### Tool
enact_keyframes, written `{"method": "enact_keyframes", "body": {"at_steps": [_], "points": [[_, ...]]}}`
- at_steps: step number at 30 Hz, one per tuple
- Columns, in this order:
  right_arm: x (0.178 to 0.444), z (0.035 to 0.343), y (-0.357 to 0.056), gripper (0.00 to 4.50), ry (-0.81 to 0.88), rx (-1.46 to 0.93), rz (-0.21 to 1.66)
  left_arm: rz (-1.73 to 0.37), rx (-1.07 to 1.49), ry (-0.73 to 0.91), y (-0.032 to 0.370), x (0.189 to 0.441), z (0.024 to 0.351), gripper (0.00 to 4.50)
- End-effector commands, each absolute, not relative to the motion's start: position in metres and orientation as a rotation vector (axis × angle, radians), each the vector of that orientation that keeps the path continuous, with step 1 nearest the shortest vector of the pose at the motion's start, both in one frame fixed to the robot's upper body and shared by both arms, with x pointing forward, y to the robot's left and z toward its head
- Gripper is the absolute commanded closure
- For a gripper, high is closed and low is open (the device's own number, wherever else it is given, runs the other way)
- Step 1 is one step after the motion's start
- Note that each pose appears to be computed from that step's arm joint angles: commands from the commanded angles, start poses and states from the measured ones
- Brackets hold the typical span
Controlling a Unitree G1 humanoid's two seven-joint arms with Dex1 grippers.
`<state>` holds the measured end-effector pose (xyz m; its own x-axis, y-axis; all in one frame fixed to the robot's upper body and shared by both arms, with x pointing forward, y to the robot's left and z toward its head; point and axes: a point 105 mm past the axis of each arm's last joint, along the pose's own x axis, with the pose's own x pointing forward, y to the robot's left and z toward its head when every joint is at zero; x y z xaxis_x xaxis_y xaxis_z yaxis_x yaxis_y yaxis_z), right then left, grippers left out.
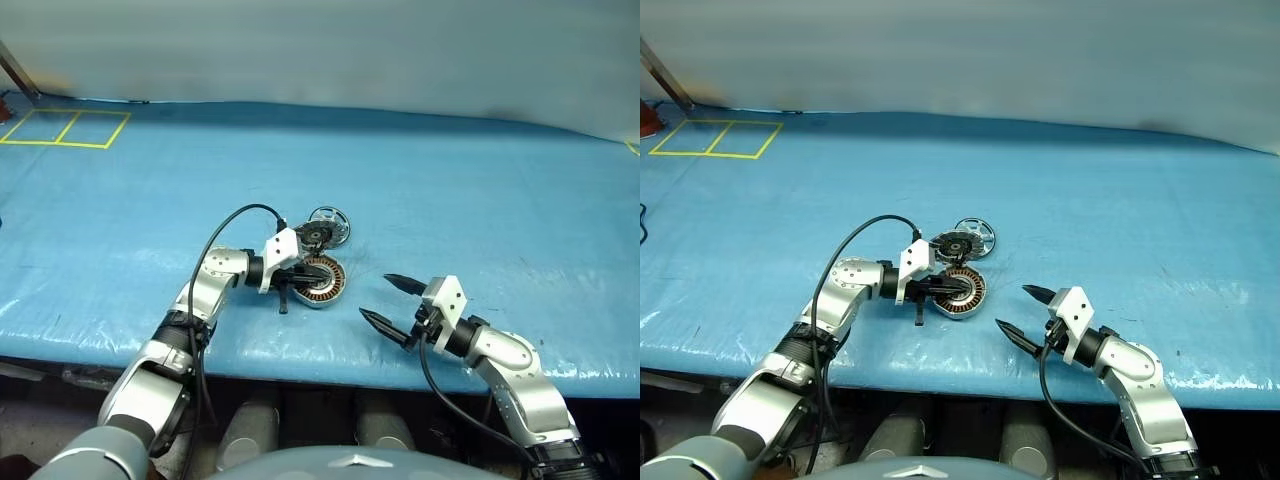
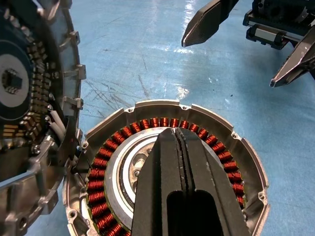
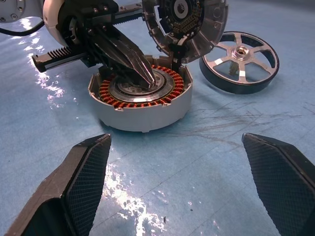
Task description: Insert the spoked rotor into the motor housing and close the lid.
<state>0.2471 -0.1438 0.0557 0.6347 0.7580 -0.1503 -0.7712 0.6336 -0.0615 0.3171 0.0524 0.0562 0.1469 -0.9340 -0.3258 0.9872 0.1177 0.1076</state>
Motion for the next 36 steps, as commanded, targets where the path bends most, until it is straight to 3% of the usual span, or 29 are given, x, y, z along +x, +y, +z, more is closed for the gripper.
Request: {"method": "enact_keyframes", "body": {"at_steps": [1, 5, 10, 14, 25, 29, 36], "points": [[0.247, 0.065, -0.143, 0.00, 0.069, -0.141, 0.872, -1.398, 0.396, 0.274, 0.062, 0.317, 0.041, 4.48], [0.248, 0.065, -0.143, 0.00, 0.067, -0.144, 0.870, -1.356, 0.361, 0.223, 0.065, 0.323, 0.050, 4.48], [0.251, 0.067, -0.144, 0.00, 0.065, -0.142, 0.856, -1.355, 0.156, 0.089, 0.067, 0.321, 0.085, 4.48], [0.253, 0.070, -0.145, 0.00, 0.057, -0.133, 0.848, -1.333, 0.161, 0.051, 0.079, 0.318, 0.097, 4.48], [0.265, 0.091, -0.129, 0.00, 0.013, -0.153, 0.873, -1.303, 0.167, 0.088, 0.091, 0.296, 0.088, 4.48], [0.269, 0.106, -0.117, 0.92, -0.005, -0.176, 0.922, -1.282, 0.137, 0.100, 0.094, 0.286, 0.082, 4.50], [0.272, 0.112, -0.081, 3.29, 0.003, -0.236, 1.056, -1.231, 0.133, 0.119, 0.106, 0.277, 0.074, 4.50]]}}
